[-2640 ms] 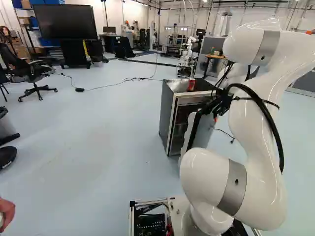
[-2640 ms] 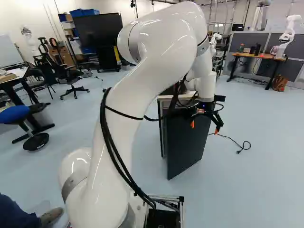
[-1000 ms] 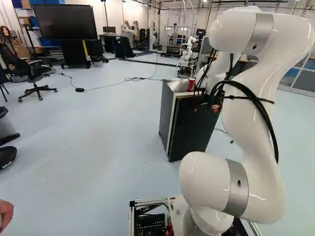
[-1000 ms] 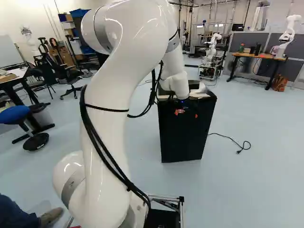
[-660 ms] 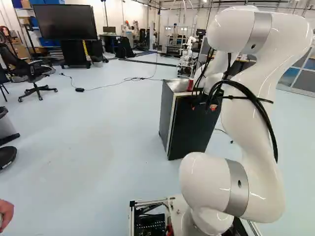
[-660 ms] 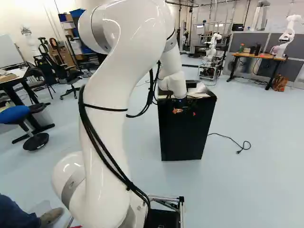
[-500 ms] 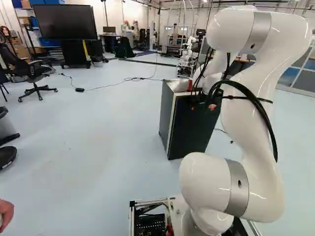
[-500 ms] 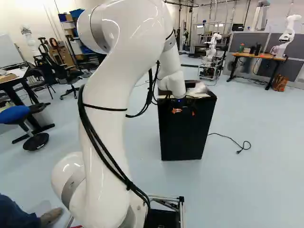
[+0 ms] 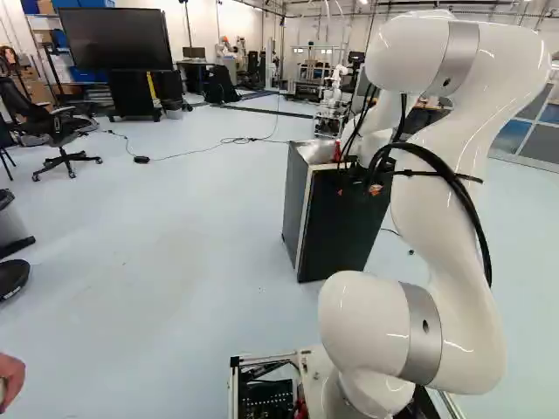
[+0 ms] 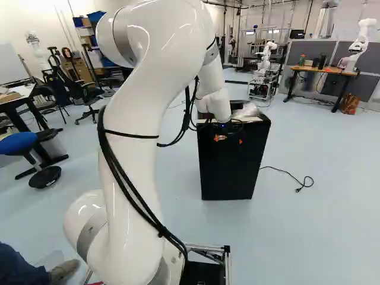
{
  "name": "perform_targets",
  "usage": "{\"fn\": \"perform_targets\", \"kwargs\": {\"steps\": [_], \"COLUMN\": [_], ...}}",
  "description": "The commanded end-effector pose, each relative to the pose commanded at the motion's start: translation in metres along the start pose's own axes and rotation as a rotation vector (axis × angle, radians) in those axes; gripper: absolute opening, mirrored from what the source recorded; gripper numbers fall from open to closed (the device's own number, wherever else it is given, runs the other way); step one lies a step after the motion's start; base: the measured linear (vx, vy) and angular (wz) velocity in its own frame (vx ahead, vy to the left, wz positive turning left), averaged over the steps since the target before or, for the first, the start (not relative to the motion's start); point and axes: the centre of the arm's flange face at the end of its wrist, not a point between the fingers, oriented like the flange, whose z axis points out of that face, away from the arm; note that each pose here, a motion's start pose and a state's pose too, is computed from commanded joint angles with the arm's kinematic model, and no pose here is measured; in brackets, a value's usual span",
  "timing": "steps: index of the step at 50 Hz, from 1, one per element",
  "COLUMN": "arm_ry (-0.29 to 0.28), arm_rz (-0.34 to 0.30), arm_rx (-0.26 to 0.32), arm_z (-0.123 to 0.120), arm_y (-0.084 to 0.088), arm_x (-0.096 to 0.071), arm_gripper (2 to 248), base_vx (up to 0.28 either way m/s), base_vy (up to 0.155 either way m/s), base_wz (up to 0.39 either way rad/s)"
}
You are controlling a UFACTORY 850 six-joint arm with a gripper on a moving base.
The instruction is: Grab a drink from the fridge
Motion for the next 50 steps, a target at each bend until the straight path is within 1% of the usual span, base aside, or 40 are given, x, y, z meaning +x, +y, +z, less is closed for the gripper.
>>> {"fn": "perform_targets", "kwargs": {"steps": [5,10,31,38,50], "arm_ry": [-0.001,-0.005,-0.031,-0.012,0.048], "arm_rz": [0.0,0.003,0.018,0.024,0.031], "arm_rx": [0.0,0.0,-0.002,-0.003,-0.004], "arm_z": [0.0,-0.002,-0.018,-0.023,-0.033], "arm_y": [0.0,0.001,0.006,0.008,0.009], "arm_x": [-0.001,-0.005,-0.037,-0.046,-0.059], "arm_gripper": [247,247,247,247,247], "base_vx": [0.0,0.0,0.0,0.0,0.0], "base_vy": [0.0,0.0,0.0,0.0,0.0], "base_wz": [0.0,0.0,0.0,0.0,0.0]}}
